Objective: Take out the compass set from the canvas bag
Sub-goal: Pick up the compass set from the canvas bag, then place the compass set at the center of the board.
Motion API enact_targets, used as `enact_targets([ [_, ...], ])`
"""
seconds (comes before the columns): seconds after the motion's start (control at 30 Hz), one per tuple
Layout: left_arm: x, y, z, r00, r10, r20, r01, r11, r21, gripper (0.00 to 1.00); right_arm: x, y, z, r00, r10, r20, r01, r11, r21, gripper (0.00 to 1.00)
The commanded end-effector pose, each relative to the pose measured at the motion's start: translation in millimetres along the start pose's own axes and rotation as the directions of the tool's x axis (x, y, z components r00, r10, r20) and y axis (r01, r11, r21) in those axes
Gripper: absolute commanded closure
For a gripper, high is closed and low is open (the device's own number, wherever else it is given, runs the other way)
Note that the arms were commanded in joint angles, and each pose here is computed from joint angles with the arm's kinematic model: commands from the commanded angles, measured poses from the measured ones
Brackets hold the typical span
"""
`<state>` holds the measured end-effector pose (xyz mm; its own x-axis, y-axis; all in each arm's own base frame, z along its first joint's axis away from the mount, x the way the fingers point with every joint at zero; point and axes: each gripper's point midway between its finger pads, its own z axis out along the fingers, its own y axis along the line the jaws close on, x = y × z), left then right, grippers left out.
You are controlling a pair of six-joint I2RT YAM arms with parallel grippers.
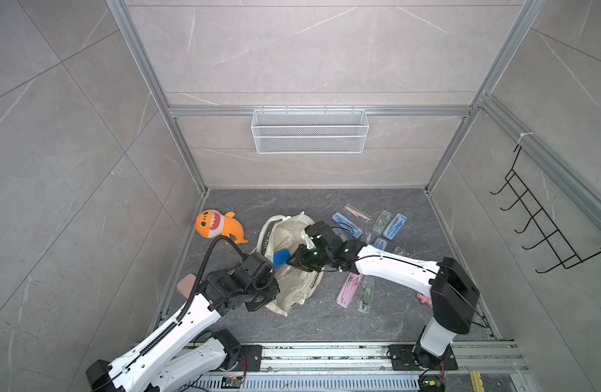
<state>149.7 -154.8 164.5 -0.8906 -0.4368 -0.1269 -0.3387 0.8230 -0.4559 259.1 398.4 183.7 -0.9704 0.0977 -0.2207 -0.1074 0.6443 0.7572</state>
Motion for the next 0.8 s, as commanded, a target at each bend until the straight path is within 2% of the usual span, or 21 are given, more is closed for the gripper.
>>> enact_targets([
  [0.0, -8.5, -12.5, -6.4, 0.999, -0.003, 0.033, 0.002, 1.000, 0.025, 1.00, -11.1, -11.1, -53.7, 0.996, -0.039, 0.079, 0.035, 0.998, 0.053, 0.99],
  [0.23, -11.9, -14.1, -8.2, 0.999, -0.005, 0.050, 0.003, 0.999, 0.035, 1.00, -39.5, -33.2, -146.3, 0.969, 0.020, 0.245, -0.035, 0.998, 0.057, 1.00],
  [0.43, -12.5, -14.5, -9.9, 0.998, -0.003, 0.057, 0.000, 0.999, 0.041, 1.00, -65.7, -65.1, -190.9, 0.932, 0.098, 0.350, -0.132, 0.988, 0.077, 1.00],
  [0.57, -13.5, -14.3, -11.3, 0.998, -0.005, 0.064, 0.002, 0.999, 0.047, 1.00, -82.9, -103.7, -202.2, 0.889, 0.186, 0.419, -0.251, 0.962, 0.105, 1.00],
  [0.7, -13.1, -16.3, -10.5, 0.998, -0.003, 0.061, 0.000, 0.998, 0.055, 1.00, -95.3, -139.4, -188.9, 0.832, 0.279, 0.480, -0.364, 0.927, 0.093, 1.00],
  [0.77, -13.2, -17.9, -11.2, 0.998, -0.005, 0.061, 0.001, 0.998, 0.062, 1.00, -101.2, -156.7, -175.4, 0.786, 0.345, 0.514, -0.431, 0.901, 0.055, 0.99],
])
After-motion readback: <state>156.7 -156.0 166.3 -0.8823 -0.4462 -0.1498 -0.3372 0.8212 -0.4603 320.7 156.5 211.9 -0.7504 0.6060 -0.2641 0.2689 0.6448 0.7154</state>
